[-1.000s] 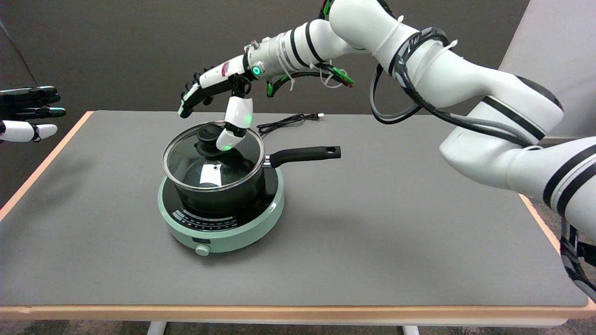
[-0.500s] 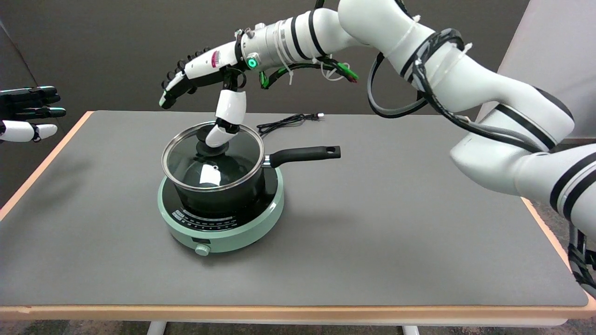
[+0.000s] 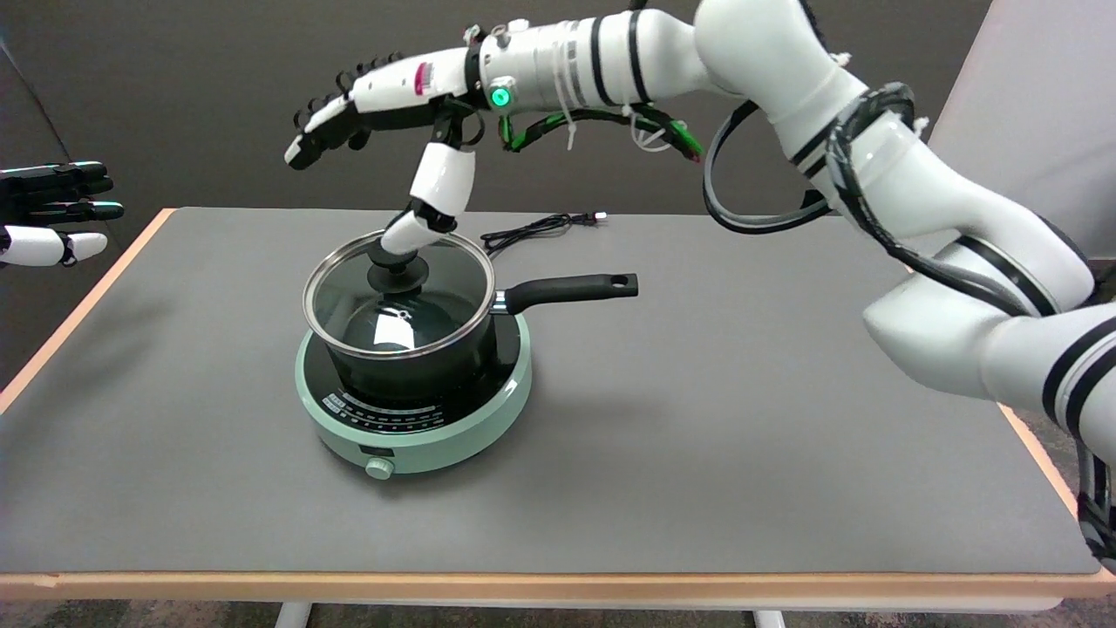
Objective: Place the pot lid onto the pot.
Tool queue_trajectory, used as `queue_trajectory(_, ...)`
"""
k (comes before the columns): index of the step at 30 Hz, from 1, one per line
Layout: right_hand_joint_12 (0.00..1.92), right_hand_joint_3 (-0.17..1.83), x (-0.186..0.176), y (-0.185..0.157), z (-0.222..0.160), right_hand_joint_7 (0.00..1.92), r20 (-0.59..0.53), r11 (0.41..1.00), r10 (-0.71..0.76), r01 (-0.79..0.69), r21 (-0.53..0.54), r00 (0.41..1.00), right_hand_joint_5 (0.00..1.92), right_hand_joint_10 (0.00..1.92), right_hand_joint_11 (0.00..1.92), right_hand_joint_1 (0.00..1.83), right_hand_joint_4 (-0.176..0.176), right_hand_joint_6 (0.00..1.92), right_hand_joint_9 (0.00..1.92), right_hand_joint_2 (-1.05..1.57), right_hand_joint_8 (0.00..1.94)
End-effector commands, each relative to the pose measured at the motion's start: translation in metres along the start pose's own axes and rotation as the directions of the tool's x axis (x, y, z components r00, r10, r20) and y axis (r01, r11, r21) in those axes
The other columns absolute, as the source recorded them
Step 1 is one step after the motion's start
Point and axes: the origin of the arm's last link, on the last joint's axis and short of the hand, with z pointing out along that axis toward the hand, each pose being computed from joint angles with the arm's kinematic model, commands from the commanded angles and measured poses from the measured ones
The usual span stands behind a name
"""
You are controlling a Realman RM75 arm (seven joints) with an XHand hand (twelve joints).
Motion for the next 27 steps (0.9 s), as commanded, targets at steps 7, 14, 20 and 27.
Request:
queue_trajectory(7,0.78,0.91,-0.004,0.025,-0.071,0.31,-0.206,0.985,0.172,-0.172,0.016,0.963,0.33,0.30,0.28,0.75,0.043,0.16,0.31,0.39,0.17)
queue_trajectory(14,0.80,0.91,-0.008,0.030,-0.098,0.33,-0.311,0.980,0.188,-0.200,-0.005,0.932,0.35,0.30,0.30,0.75,0.049,0.17,0.34,0.40,0.17)
queue_trajectory(20,0.84,0.92,-0.019,0.033,-0.124,0.42,-0.375,0.971,0.215,-0.239,-0.018,0.902,0.40,0.32,0.32,0.74,0.077,0.18,0.41,0.42,0.18)
queue_trajectory(27,0.86,0.91,-0.030,0.033,-0.139,0.44,-0.357,0.941,0.336,-0.330,0.081,0.871,0.41,0.31,0.34,0.72,0.093,0.18,0.43,0.42,0.18)
